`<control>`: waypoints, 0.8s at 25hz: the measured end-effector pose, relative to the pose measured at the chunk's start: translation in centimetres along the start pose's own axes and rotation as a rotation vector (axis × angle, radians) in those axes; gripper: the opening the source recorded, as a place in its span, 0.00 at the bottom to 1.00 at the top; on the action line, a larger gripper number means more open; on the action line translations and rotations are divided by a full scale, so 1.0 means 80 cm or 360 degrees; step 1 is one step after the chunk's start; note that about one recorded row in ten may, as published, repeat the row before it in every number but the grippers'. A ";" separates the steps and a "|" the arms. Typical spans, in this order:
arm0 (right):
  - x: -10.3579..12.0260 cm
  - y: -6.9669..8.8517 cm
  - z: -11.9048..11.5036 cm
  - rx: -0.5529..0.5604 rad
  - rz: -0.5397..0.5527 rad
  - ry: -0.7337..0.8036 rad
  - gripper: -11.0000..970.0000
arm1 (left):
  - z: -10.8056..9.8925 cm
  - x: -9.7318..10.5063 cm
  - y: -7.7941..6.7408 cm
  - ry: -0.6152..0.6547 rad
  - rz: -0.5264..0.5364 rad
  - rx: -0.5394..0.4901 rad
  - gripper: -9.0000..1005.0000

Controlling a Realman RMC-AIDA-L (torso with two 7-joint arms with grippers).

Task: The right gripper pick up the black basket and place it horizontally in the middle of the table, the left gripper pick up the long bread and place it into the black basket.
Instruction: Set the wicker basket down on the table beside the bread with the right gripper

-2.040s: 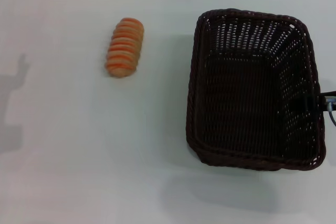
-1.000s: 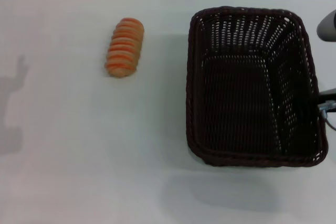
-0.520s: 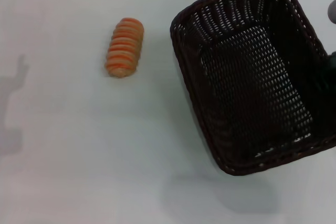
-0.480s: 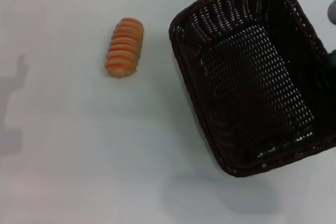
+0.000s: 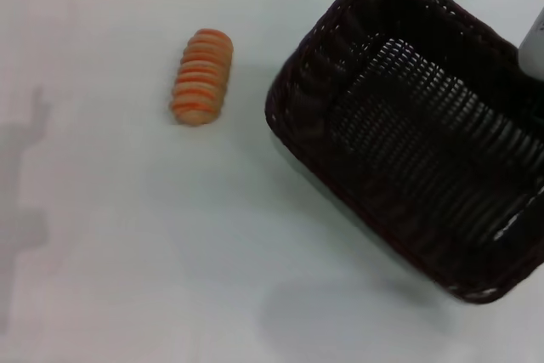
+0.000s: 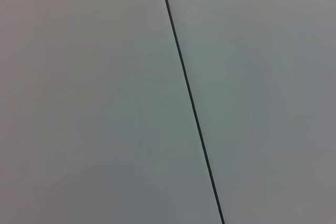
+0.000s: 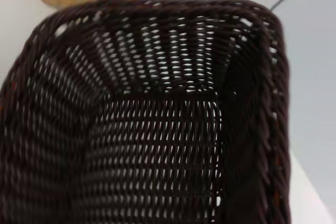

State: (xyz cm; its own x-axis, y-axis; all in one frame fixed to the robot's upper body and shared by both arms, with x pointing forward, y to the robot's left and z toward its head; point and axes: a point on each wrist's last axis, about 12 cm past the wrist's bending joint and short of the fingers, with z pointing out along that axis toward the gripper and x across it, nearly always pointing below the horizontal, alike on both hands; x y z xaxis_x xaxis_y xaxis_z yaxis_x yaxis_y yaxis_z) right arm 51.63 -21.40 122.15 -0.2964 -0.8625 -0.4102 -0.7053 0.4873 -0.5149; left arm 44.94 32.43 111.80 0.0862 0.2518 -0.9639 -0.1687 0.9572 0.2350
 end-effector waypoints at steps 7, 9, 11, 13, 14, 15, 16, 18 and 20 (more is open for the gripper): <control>-0.008 -0.040 -0.019 -0.0036 -0.0235 -0.0093 0.18 | -0.004 -0.001 -0.019 0.0009 -0.0008 -0.0019 0.85; -0.012 -0.048 -0.025 -0.0098 -0.0276 -0.0151 0.18 | -0.007 -0.002 -0.024 0.0007 -0.0024 -0.0009 0.85; -0.017 -0.056 -0.027 -0.0149 -0.0316 -0.0195 0.18 | -0.009 -0.003 -0.026 0.0010 -0.0033 -0.0005 0.85; -0.021 -0.058 -0.024 -0.0191 -0.0357 -0.0201 0.18 | -0.012 -0.003 -0.030 0.0013 -0.0045 0.0006 0.85; -0.024 -0.058 -0.023 -0.0216 -0.0386 -0.0201 0.18 | -0.012 -0.003 -0.031 0.0013 -0.0047 0.0008 0.85; -0.028 -0.056 -0.021 -0.0254 -0.0415 -0.0206 0.17 | -0.012 -0.003 -0.031 0.0013 -0.0047 0.0008 0.85; -0.031 -0.055 -0.019 -0.0292 -0.0435 -0.0217 0.17 | -0.013 -0.004 -0.033 0.0013 -0.0050 0.0015 0.85; -0.038 -0.049 -0.016 -0.0381 -0.0486 -0.0253 0.17 | -0.013 -0.004 -0.034 0.0013 -0.0050 0.0018 0.85; -0.044 -0.045 -0.012 -0.0486 -0.0540 -0.0281 0.17 | -0.014 -0.004 -0.035 0.0014 -0.0051 0.0021 0.85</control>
State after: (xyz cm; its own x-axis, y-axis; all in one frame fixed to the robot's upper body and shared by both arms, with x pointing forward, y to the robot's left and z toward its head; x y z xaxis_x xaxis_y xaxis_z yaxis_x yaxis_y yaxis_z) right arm 54.60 -20.19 126.14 0.0779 -0.9164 -0.3926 -0.9076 0.0978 -0.4083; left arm 44.32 29.55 111.30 0.0830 0.2199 -0.9720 -0.1530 0.9666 0.2057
